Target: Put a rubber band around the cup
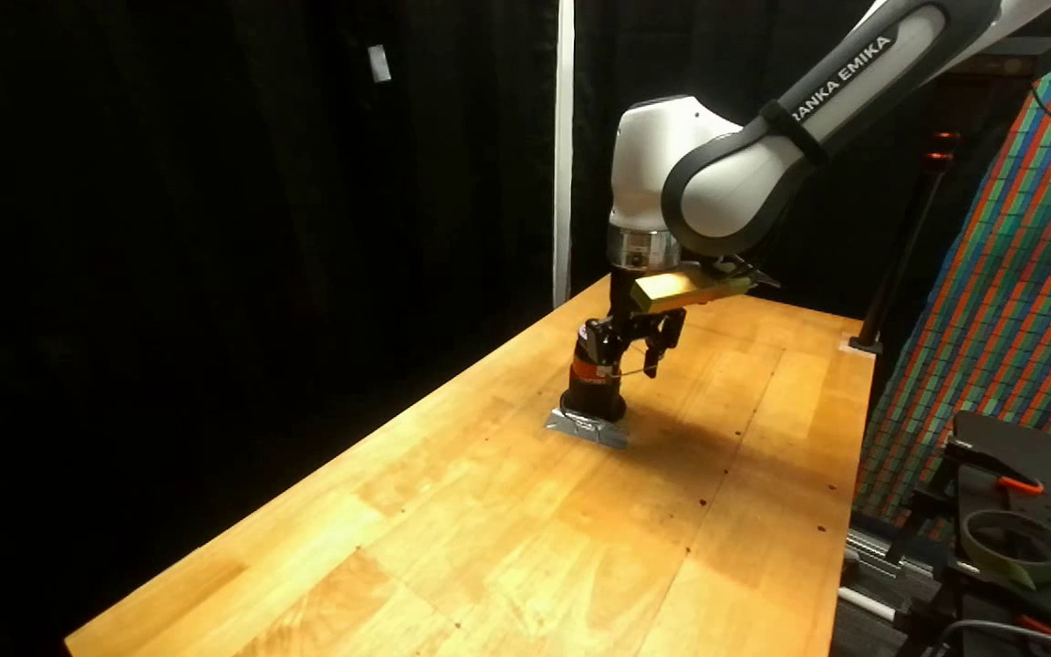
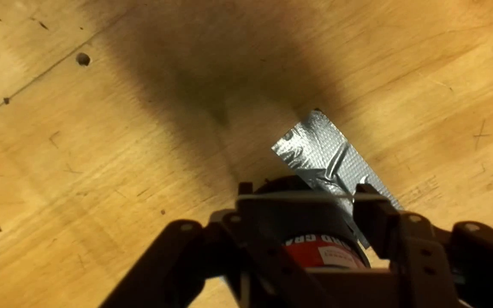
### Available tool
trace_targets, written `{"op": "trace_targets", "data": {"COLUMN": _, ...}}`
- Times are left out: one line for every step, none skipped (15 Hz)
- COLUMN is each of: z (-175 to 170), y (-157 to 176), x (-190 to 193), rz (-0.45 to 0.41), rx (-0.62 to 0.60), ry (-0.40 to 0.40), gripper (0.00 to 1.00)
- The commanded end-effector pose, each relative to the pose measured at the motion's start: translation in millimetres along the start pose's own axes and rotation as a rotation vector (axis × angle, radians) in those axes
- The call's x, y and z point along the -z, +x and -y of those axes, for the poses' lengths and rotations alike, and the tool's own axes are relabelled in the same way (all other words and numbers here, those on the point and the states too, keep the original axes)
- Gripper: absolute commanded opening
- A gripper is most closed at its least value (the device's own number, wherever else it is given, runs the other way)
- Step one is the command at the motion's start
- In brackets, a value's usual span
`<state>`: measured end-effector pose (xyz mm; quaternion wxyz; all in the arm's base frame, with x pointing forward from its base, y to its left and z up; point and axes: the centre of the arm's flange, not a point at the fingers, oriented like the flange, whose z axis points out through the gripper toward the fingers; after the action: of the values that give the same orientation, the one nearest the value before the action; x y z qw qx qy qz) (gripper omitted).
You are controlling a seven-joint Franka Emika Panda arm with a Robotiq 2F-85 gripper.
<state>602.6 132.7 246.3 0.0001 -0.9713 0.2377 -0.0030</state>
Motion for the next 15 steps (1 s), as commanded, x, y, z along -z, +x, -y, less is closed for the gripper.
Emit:
{"op": "trace_targets", "data": {"z": -14, "y": -37, "x": 13, "rz": -0.056, "rx": -0.022, "ry": 0.049, "gripper": 0.35}}
{"op": "trace_targets", "data": {"z": -15, "y": -43, "x": 17, "rz": -0.097, "rx": -0.031, "ry": 0.066, "gripper": 0.27}}
{"op": "trace_targets", "data": {"z": -15, "y": -51, "x": 20, "rz": -0.143, "rx": -0.038, "ry": 0.087, "gripper": 0.2}}
{"op": "trace_targets", "data": {"z": -16, "y": -56, "x": 22, "rz": -0.183, "rx": -0.043, "ry": 0.106, "gripper": 0.15}}
{"op": "trace_targets", "data": {"z": -16, "y": -63, "x": 23, "rz": -0.229, "rx": -0.049, "ry": 0.129, "gripper": 0.14}}
{"op": "trace_targets", "data": {"z": -17, "y": -69, "x": 24, "rz": -0.278, "rx": -0.057, "ry": 0.15, "gripper": 0.11}}
{"op": "trace_targets", "data": {"z": -17, "y": -73, "x": 25, "rz": -0.328, "rx": -0.063, "ry": 0.174, "gripper": 0.07}}
{"op": "trace_targets", "data": {"z": -18, "y": -77, "x": 26, "rz": -0.364, "rx": -0.067, "ry": 0.192, "gripper": 0.11}}
{"op": "trace_targets", "data": {"z": -19, "y": -81, "x": 25, "rz": -0.404, "rx": -0.069, "ry": 0.206, "gripper": 0.12}}
{"op": "trace_targets", "data": {"z": -21, "y": -85, "x": 23, "rz": -0.442, "rx": -0.074, "ry": 0.218, "gripper": 0.13}}
{"op": "trace_targets", "data": {"z": -23, "y": -87, "x": 22, "rz": -0.476, "rx": -0.073, "ry": 0.224, "gripper": 0.14}}
{"op": "trace_targets", "data": {"z": -25, "y": -89, "x": 22, "rz": -0.508, "rx": -0.075, "ry": 0.228, "gripper": 0.14}}
{"op": "trace_targets", "data": {"z": -28, "y": -89, "x": 21, "rz": -0.542, "rx": -0.077, "ry": 0.233, "gripper": 0.14}}
{"op": "trace_targets", "data": {"z": -29, "y": -90, "x": 24, "rz": -0.569, "rx": -0.079, "ry": 0.233, "gripper": 0.13}}
{"op": "trace_targets", "data": {"z": -30, "y": -90, "x": 25, "rz": -0.592, "rx": -0.081, "ry": 0.239, "gripper": 0.13}}
